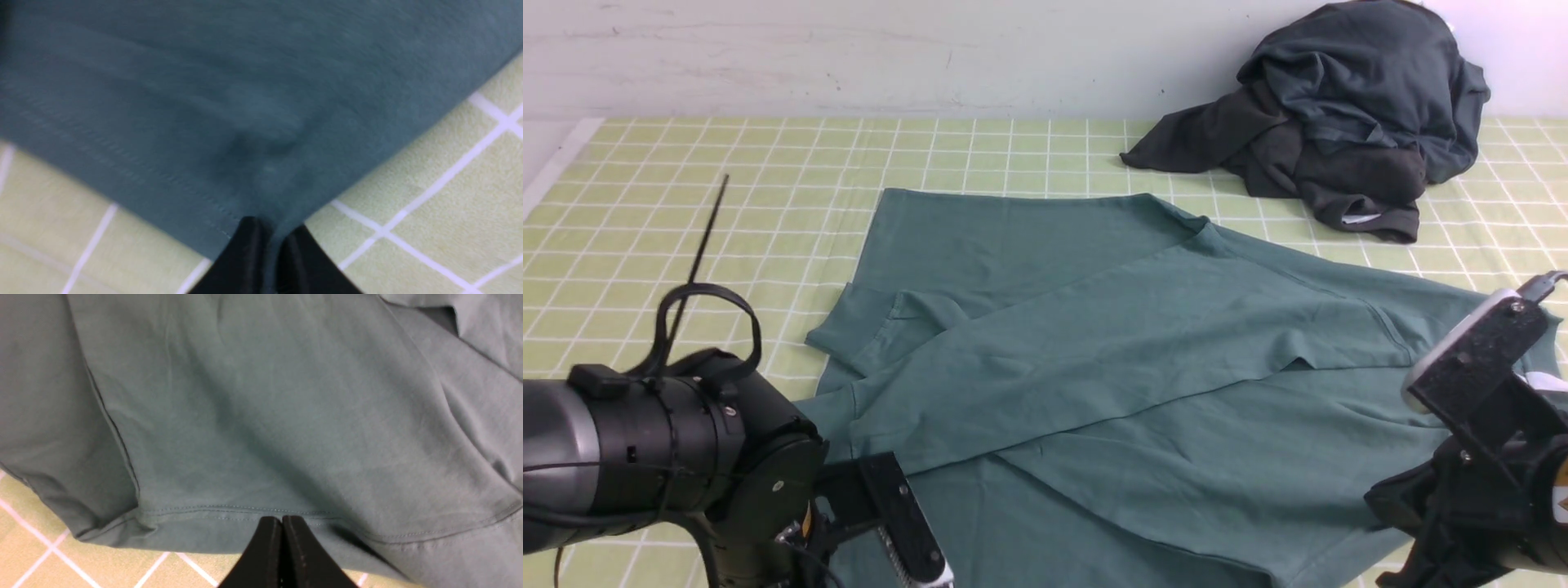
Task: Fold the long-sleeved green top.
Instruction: Use both arms simultaneously to clamp the lower edge of the clothing fabric, then use both arms to drag the lower edge of the fabric forward and fold it over the upper edge
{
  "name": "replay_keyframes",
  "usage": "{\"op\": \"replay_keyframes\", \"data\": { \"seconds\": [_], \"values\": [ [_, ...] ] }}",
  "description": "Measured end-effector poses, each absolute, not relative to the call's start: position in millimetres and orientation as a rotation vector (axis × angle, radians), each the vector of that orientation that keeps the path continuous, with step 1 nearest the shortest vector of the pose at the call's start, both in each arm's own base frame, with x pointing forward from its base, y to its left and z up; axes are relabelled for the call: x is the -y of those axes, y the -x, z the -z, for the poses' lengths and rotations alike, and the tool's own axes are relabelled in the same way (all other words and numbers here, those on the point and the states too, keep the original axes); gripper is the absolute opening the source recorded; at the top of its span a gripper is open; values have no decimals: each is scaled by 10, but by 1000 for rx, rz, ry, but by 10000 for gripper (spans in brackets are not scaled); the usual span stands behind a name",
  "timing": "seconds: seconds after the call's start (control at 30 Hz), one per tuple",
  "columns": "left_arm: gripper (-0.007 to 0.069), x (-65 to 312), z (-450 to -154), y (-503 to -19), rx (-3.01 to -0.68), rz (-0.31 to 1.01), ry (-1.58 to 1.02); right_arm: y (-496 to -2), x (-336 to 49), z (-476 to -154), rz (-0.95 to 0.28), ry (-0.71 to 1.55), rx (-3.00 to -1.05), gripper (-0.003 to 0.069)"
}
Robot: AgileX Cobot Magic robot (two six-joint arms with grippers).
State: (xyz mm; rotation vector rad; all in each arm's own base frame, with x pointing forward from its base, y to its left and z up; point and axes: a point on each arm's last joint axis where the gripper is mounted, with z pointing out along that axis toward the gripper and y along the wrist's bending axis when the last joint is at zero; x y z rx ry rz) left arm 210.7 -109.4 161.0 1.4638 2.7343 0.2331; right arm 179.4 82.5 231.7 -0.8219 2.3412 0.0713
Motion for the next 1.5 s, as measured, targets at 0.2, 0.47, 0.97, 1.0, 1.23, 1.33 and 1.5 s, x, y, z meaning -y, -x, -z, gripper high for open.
{"op": "replay_keyframes", "data": {
  "seconds": [0.2,0.47,0.97,1.0,1.23,1.33,1.5],
  "values": [
    [6,1052,-1840,-2050,-2777,-237,-1316,-1639,-825,-2518,-2,1051,-2139,-9],
    [6,1046,-1912,-2021,-2814,-210,-1172,-1806,-783,-2153,255,1428,-2223,192],
    [3,1045,-1912,-1995,-2869,-193,-1095,-2198,-904,-1498,438,1883,-2078,246],
    [3,1044,-1914,-1994,-2869,-193,-1093,-2208,-914,-1489,435,1885,-2068,197],
    [3,1034,-1999,-1978,-2865,-184,-1032,-2224,-904,-1591,424,1701,-2184,1],
    [3,1042,-2128,-2008,-2862,-162,-889,-2273,-893,-1744,445,1555,-2270,-2],
    [1,1061,-2529,-2341,-2735,-90,-463,-2565,-878,-2168,478,1239,-2346,-2]
  ]
}}
